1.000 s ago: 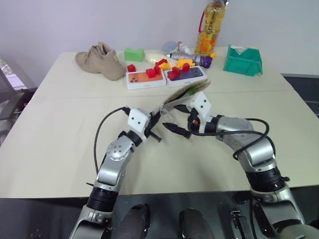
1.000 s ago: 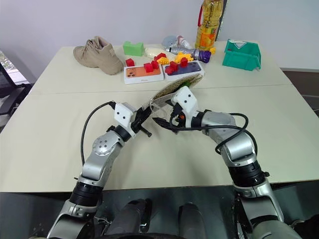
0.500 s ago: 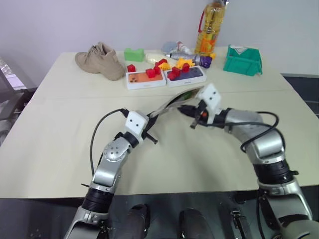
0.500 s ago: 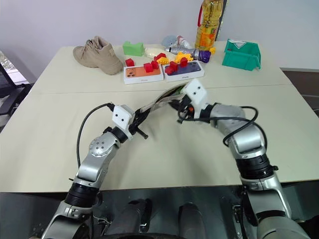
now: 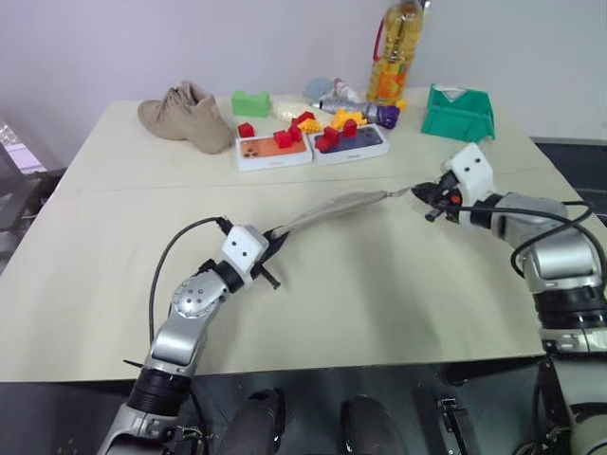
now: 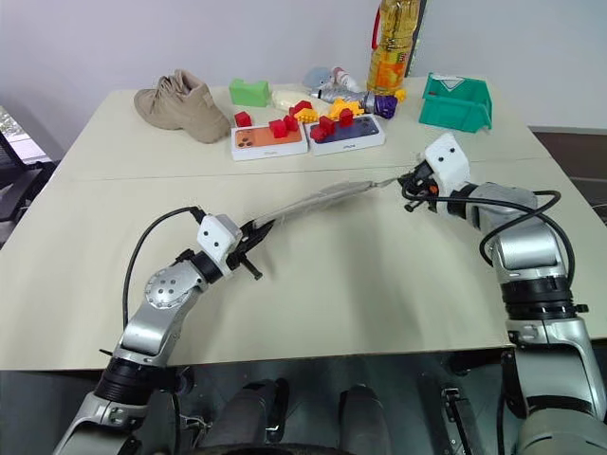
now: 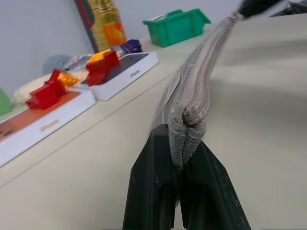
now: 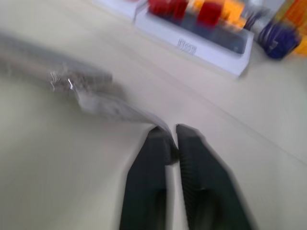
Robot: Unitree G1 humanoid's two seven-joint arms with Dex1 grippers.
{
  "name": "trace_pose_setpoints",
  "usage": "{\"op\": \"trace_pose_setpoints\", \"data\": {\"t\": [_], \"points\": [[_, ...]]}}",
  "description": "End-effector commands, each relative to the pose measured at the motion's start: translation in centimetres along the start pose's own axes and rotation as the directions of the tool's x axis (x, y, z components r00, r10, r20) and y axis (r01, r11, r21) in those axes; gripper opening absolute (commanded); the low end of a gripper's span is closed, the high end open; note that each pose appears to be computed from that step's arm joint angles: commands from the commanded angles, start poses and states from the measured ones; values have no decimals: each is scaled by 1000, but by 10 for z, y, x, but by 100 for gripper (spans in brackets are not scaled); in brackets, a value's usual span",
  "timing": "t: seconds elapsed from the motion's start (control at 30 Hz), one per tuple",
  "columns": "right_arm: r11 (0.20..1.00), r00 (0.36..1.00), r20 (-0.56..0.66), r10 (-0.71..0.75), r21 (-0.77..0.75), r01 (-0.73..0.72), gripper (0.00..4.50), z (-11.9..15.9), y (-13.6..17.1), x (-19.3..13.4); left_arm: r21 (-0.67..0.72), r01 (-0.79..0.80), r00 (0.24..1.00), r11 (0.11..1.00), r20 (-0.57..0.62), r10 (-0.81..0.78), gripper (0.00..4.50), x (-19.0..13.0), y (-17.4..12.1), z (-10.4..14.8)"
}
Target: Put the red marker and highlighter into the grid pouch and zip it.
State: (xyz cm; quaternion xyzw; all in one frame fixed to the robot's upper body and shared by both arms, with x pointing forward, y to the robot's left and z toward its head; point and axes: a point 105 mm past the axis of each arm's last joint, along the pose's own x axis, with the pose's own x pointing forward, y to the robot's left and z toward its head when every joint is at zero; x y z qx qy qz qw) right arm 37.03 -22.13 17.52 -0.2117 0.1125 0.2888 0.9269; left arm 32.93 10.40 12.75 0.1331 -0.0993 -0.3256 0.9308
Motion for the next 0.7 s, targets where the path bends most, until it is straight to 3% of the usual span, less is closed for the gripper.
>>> {"op": "trace_pose_setpoints", "data": {"t": [0.03, 0.1, 0.17, 0.37, 0.5, 0.7], "points": [[989, 988, 45, 146, -40, -144, 254, 6, 26, -14, -32, -17, 1000, 999, -22, 17, 210, -10, 8, -2], [983, 982, 41, 184, -32, -183, 346, -1, 35, -21, -59, -15, 999, 998, -42, 12, 303, -18, 8, -5], [978, 978, 31, 208, -11, -208, 352, -11, 40, -28, -112, -23, 998, 993, -69, 16, 405, -29, 8, -9], [988, 989, 29, 146, 49, -147, 352, -31, 30, -38, -192, -138, 973, 972, -208, 98, 405, -68, 17, -33], [991, 990, 107, 95, 89, -104, 352, -29, 22, -39, -177, -271, 936, 946, -276, 216, 405, -94, 38, -45], [990, 988, 146, 45, 127, -64, 352, -27, 15, -32, -135, -331, 912, 934, -298, 280, 405, -107, 52, -46]]}}
